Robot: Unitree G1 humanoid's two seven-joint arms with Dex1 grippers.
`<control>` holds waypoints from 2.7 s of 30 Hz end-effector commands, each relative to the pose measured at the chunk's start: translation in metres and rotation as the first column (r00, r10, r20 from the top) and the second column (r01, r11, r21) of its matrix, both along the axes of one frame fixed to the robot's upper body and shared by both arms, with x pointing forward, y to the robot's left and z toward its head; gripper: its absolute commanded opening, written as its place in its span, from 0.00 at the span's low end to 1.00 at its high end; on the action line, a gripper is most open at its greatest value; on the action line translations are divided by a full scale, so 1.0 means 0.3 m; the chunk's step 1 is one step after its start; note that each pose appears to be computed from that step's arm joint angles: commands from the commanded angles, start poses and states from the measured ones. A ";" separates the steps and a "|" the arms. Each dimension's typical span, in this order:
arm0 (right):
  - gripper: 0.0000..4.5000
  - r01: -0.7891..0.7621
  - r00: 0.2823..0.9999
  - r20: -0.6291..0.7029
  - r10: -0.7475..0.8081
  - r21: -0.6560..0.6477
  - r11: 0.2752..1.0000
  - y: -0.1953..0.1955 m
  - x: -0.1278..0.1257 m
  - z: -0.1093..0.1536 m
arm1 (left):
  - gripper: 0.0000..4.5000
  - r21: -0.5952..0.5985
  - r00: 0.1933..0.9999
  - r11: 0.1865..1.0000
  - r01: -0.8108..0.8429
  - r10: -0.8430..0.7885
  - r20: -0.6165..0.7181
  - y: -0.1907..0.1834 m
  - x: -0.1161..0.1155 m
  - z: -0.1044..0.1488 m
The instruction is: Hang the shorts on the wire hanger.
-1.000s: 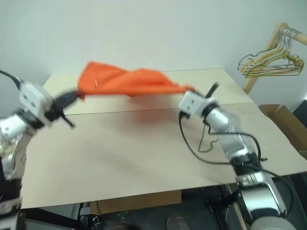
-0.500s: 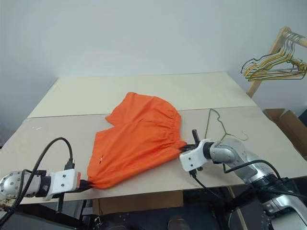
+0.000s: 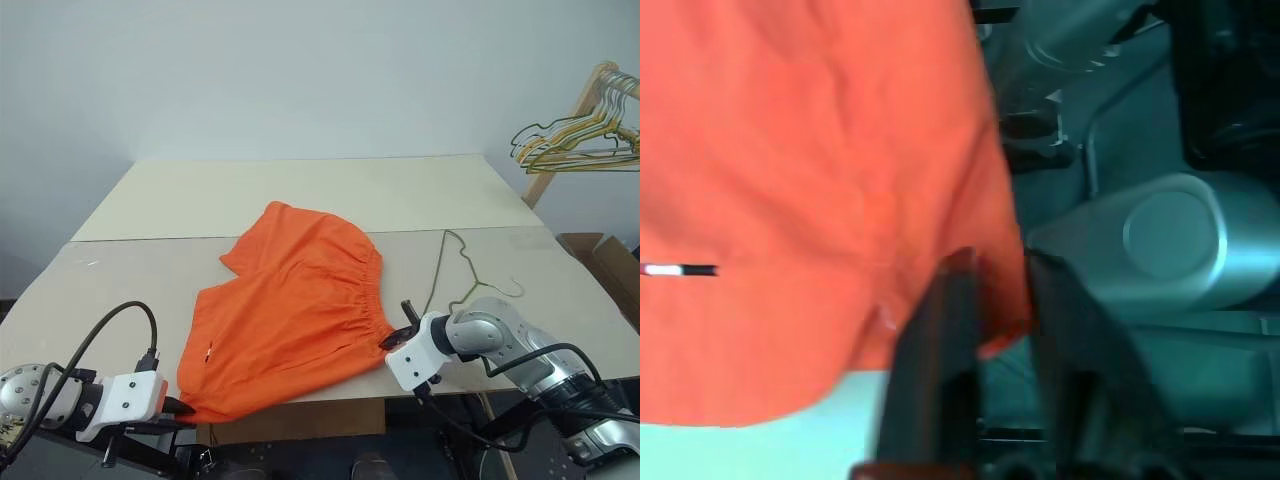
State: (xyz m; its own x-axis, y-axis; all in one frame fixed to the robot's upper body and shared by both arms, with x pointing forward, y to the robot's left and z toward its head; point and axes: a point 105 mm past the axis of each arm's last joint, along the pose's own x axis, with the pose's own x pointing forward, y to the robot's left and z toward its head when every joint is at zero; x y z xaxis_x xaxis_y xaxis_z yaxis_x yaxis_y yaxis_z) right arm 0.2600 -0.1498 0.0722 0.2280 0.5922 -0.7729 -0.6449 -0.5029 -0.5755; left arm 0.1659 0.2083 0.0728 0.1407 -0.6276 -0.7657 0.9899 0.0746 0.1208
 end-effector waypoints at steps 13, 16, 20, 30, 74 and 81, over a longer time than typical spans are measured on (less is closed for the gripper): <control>0.86 0.845 0.423 -0.355 -0.833 0.486 0.222 -0.236 0.328 0.253 | 0.98 -0.518 0.949 0.855 -0.038 0.193 0.249 -0.116 0.180 0.325; 0.86 0.875 0.175 -0.452 -0.875 0.479 -0.072 -0.290 0.387 0.226 | 0.98 -0.611 0.948 0.792 -0.013 0.203 0.243 -0.166 0.203 0.355; 0.86 0.830 -0.029 -0.583 -0.812 0.439 -0.345 -0.297 0.438 0.185 | 0.98 -0.624 0.954 0.781 0.026 0.168 0.250 -0.219 0.227 0.351; 0.86 0.809 -0.212 -0.675 -0.707 0.284 -0.514 -0.246 0.479 0.051 | 0.98 -0.649 0.953 0.755 0.093 0.122 0.279 -0.274 0.258 0.377; 0.01 0.720 0.456 -0.625 -0.634 0.677 -0.149 0.008 0.363 0.368 | 1.00 -0.920 0.866 0.158 -0.359 0.426 -0.264 -0.279 0.484 0.485; 0.01 0.372 0.832 -0.263 -0.489 0.918 0.139 0.190 0.180 0.448 | 1.00 -0.877 0.832 -0.116 -0.467 0.280 -0.480 -0.302 0.553 0.583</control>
State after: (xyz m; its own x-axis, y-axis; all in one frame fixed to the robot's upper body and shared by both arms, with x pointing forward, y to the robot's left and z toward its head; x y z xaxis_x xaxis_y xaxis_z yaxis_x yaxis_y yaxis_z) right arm 0.3242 -0.0975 0.1863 0.7799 0.6045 0.1620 -0.5110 0.7646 -0.3927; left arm 0.3315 0.1112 0.2366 0.6384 -0.6414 0.4255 0.7505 0.3958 -0.5293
